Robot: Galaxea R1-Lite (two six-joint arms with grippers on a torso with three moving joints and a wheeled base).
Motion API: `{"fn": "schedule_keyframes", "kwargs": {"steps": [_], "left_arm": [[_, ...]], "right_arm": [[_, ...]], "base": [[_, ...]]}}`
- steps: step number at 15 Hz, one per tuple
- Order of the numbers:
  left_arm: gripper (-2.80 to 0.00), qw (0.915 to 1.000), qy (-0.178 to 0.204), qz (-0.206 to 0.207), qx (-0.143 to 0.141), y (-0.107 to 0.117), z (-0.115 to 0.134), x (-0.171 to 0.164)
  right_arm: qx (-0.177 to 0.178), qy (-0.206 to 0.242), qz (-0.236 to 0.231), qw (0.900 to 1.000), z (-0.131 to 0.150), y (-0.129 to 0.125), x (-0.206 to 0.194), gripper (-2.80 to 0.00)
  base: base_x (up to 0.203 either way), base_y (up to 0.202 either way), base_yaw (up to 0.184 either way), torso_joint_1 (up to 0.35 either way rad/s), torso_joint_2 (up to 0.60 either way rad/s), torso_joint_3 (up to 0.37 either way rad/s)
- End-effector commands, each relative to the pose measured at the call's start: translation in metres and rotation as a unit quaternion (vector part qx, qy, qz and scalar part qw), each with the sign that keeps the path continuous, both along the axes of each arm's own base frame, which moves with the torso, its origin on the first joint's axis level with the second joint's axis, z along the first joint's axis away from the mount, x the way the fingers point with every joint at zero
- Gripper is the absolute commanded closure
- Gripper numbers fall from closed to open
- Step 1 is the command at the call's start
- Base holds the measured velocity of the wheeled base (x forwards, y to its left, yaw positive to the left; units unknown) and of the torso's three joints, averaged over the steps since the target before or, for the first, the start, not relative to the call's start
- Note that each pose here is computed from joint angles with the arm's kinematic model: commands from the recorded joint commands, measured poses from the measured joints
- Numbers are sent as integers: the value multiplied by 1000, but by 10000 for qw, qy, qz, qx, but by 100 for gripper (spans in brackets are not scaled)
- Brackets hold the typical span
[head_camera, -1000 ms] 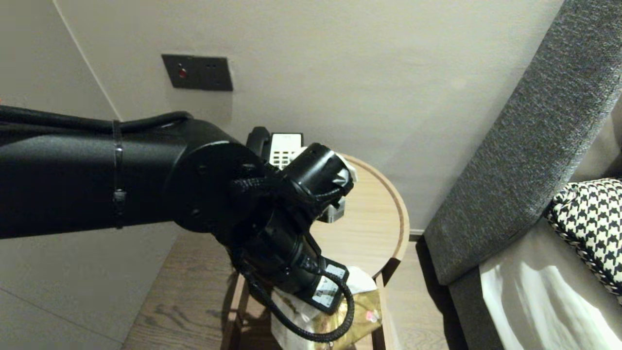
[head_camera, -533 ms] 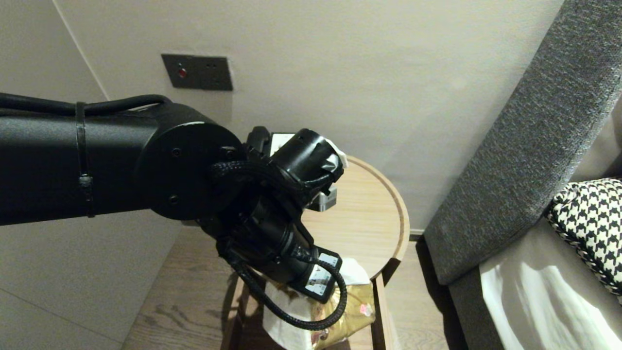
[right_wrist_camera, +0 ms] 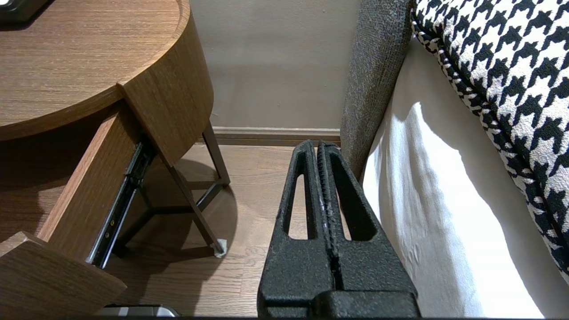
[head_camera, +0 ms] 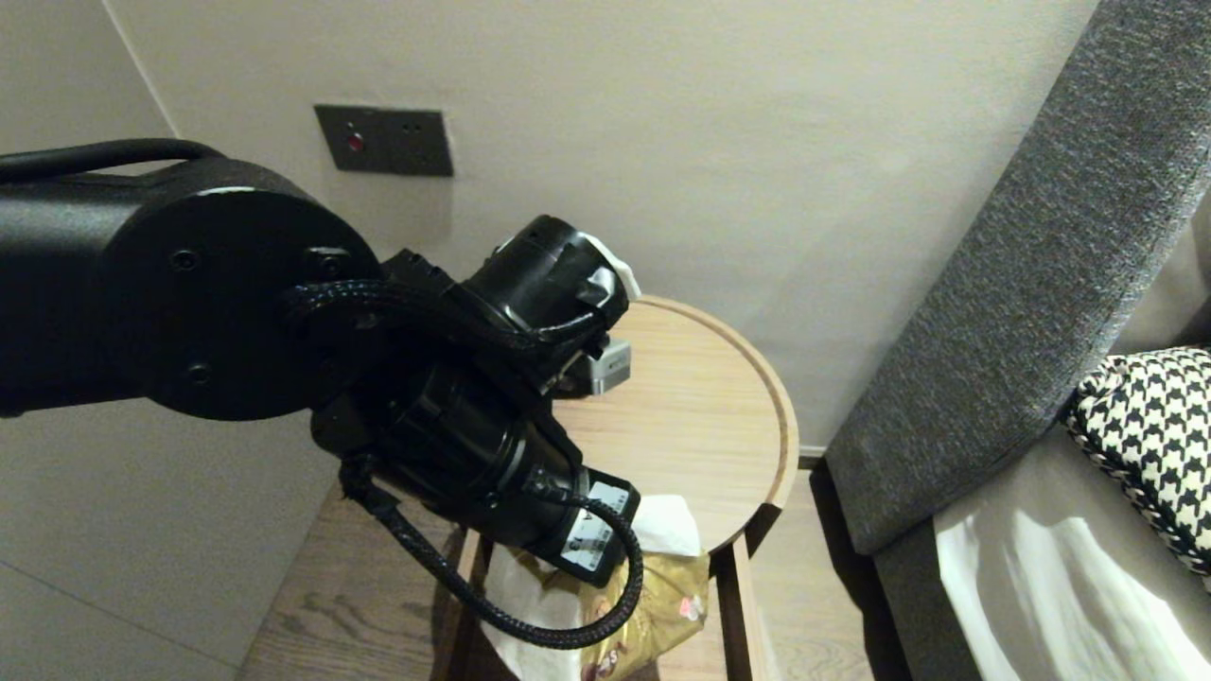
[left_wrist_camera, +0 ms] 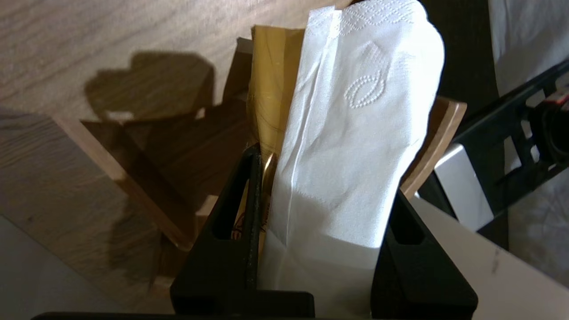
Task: Take the tissue out of the drawer one by one and place them on the table
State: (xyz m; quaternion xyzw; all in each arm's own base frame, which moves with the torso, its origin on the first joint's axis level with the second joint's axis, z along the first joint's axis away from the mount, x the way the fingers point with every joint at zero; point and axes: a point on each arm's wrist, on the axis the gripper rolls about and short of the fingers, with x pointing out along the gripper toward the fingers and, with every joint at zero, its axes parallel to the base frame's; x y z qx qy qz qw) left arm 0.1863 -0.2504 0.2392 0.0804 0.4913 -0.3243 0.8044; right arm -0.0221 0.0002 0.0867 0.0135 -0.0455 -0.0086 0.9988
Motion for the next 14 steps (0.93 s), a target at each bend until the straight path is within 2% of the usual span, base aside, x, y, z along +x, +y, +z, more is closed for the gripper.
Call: {"fn": "schedule_keyframes", "kwargs": {"steps": [1,3,6,14], "left_arm": [[0,9999,-44,-5,-90,11,7,-9],[0,9996,-158,21,-229,13,16,-10],[0,9990,-233,257,-285,19,20,2],[0,9981,-196,539,-221,9,0,33]], "right_arm": [[4,202,1,9998,-11,0,3,0],[4,202,1,9998,-11,0,3,0],[4,202,1,9998,-11,0,3,0],[4,202,1,9998,-11,0,3,0]], "base": [[0,0,0,0,0,0],[0,0,0,0,0,0],[0,0,0,0,0,0],[0,0,0,0,0,0]]}}
